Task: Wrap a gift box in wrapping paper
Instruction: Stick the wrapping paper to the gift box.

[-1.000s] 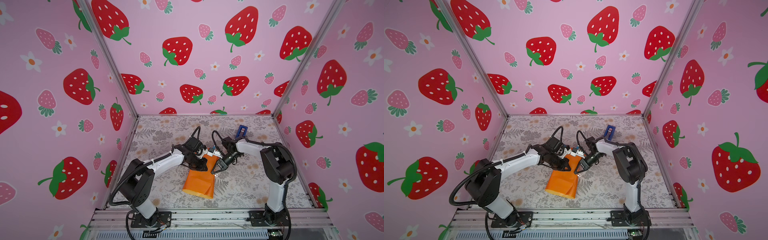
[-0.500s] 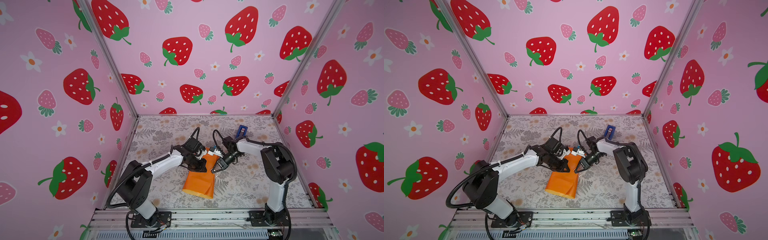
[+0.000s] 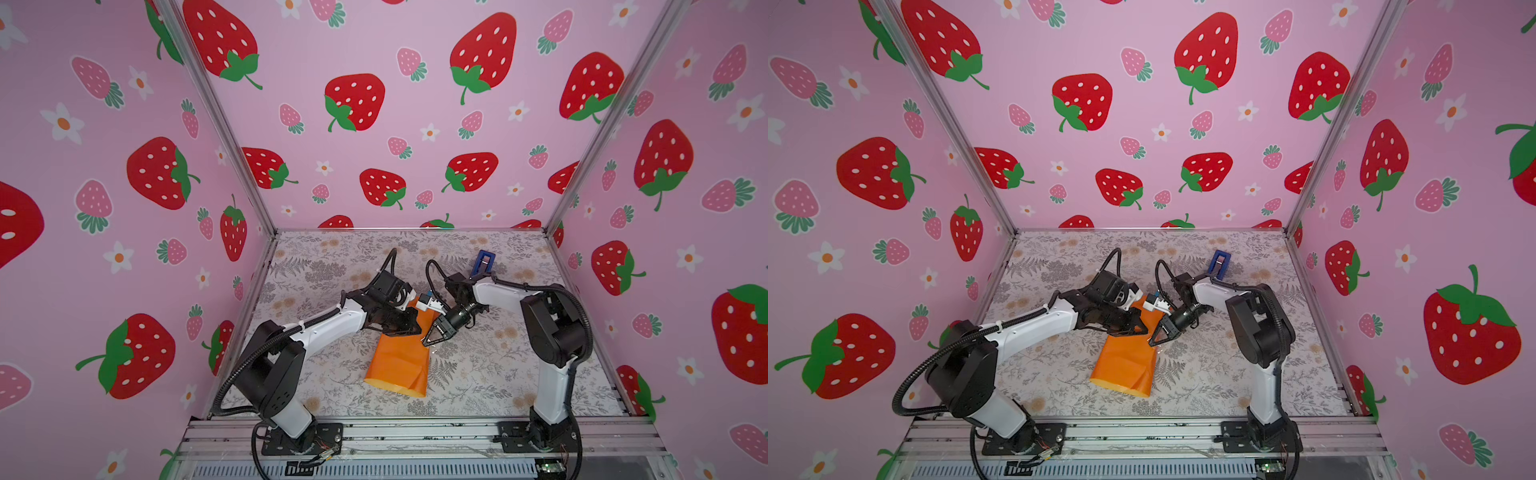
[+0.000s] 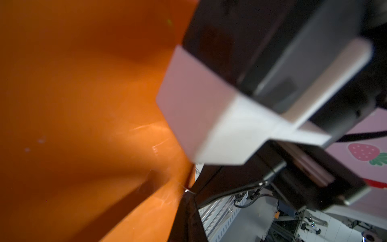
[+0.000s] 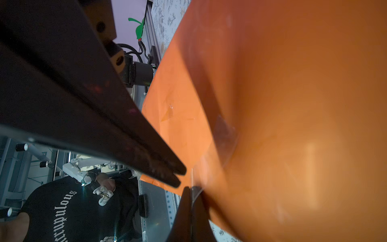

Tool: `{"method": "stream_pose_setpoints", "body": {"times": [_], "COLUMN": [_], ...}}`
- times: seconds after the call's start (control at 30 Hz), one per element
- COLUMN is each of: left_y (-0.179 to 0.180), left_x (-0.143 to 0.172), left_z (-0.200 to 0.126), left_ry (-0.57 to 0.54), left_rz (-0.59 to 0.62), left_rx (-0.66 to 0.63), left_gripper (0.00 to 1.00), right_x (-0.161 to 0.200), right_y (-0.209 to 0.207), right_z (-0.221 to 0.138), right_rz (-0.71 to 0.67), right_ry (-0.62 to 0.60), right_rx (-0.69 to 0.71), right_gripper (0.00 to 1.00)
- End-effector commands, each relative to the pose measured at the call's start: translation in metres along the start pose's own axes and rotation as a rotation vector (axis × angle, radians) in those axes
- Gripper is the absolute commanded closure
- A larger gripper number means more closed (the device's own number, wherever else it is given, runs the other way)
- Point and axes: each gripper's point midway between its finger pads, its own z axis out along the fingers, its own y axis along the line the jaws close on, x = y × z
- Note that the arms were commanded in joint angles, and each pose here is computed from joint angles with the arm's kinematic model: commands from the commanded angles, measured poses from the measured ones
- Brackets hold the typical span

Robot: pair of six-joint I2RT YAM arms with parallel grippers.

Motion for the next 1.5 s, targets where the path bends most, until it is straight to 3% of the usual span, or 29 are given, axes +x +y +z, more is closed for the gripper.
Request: {"method": "stream_pose_setpoints", "body": {"times": [0.0, 0.37, 0.6, 0.77, 0.97, 1.13, 1.37, 1.47], "left_y": [0.009, 0.047, 0.069, 0.076, 0.079, 0.08, 0.081, 0.082], "left_x": [-0.007, 0.02, 0.034, 0.04, 0.043, 0.043, 0.044, 0.044], "left_z": [0.007, 0.025, 0.027, 0.031, 0.03, 0.028, 0.028, 0.028], "left_ry": [-0.034, 0.051, 0.099, 0.118, 0.127, 0.127, 0.131, 0.133], "left_rz": [-0.066, -0.103, -0.133, -0.147, -0.145, -0.148, -0.147, -0.146], "left_rx": [-0.023, -0.144, -0.235, -0.249, -0.256, -0.261, -0.264, -0.268], "left_gripper": [1.0, 1.0, 1.0, 1.0, 1.0, 1.0, 1.0, 1.0], "right_x": [-0.001, -0.005, -0.02, -0.017, -0.001, -0.004, -0.003, 0.003], "right_y": [-0.008, -0.004, 0.022, 0.031, 0.014, 0.008, 0.009, 0.01], "right_z": [0.002, 0.0, -0.016, -0.023, -0.034, -0.062, -0.088, -0.089], "right_rz": [-0.024, -0.026, -0.072, -0.064, 0.013, 0.087, 0.217, 0.238], "right_ry": [0.005, -0.006, -0.066, -0.119, -0.146, -0.304, -0.635, -0.741], "right_rx": [0.005, 0.007, 0.03, 0.082, 0.251, 0.428, 0.496, 0.457], "right_gripper": [1.0, 1.0, 1.0, 0.88, 0.53, 0.49, 0.46, 0.44]}}
